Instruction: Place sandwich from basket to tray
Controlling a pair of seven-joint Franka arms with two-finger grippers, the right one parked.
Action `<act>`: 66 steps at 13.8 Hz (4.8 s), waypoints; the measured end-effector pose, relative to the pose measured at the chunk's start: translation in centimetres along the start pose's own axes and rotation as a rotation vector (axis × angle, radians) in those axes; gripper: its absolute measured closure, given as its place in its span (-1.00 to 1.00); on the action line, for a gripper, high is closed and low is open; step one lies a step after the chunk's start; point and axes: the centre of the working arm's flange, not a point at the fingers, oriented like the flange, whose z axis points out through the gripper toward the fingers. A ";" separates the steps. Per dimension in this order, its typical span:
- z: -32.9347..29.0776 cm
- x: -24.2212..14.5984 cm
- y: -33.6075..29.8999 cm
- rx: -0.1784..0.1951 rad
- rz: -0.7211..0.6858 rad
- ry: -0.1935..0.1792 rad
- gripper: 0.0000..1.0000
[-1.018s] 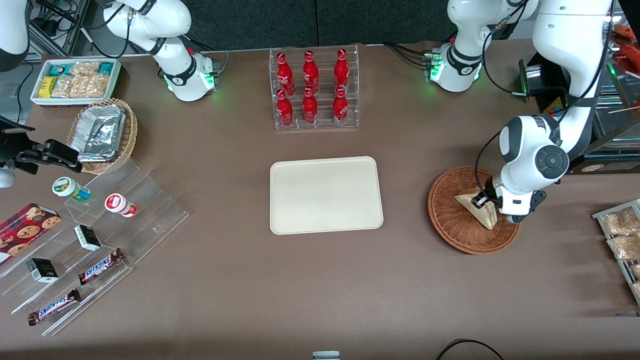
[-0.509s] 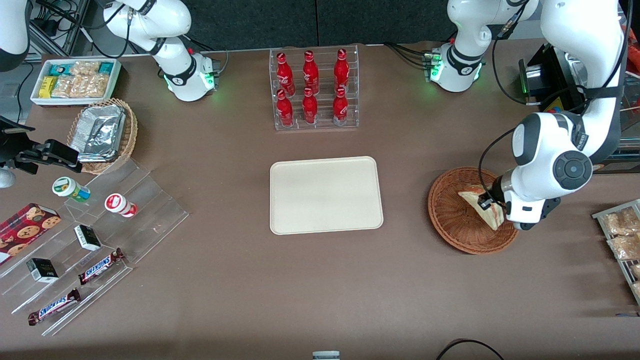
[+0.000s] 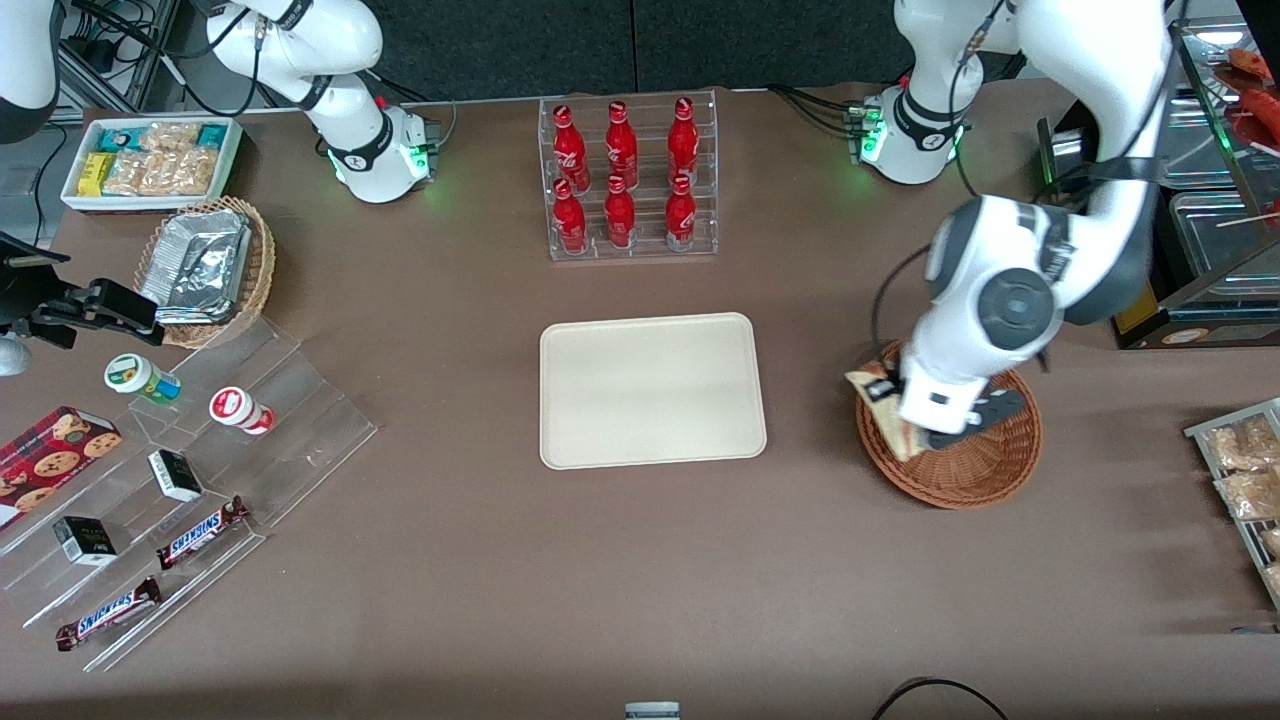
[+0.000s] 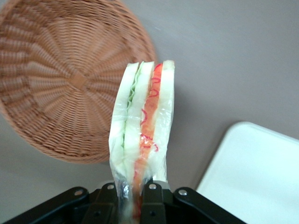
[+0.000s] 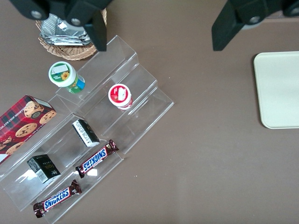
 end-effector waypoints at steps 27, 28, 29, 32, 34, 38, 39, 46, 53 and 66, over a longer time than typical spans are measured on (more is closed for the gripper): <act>13.6 -14.8 25.7 -0.048 0.322 -0.034 0.68; 13.7 -14.8 25.7 -0.048 0.322 -0.036 0.52; 13.8 -14.8 25.7 -0.048 0.322 -0.036 0.35; 13.9 -14.9 25.8 -0.047 0.323 -0.038 -0.27; 13.2 -14.7 26.0 -0.059 0.325 -0.030 -0.67; 10.3 -13.3 26.2 -0.075 0.348 -0.010 -1.00; 9.3 -13.0 26.1 -0.070 0.362 -0.010 -1.00; 1.0 -3.0 16.9 -0.042 0.556 -0.031 -1.00; -4.4 5.9 5.2 -0.033 0.415 -0.029 -1.00; -12.8 5.0 -13.9 -0.048 0.320 -0.037 -1.00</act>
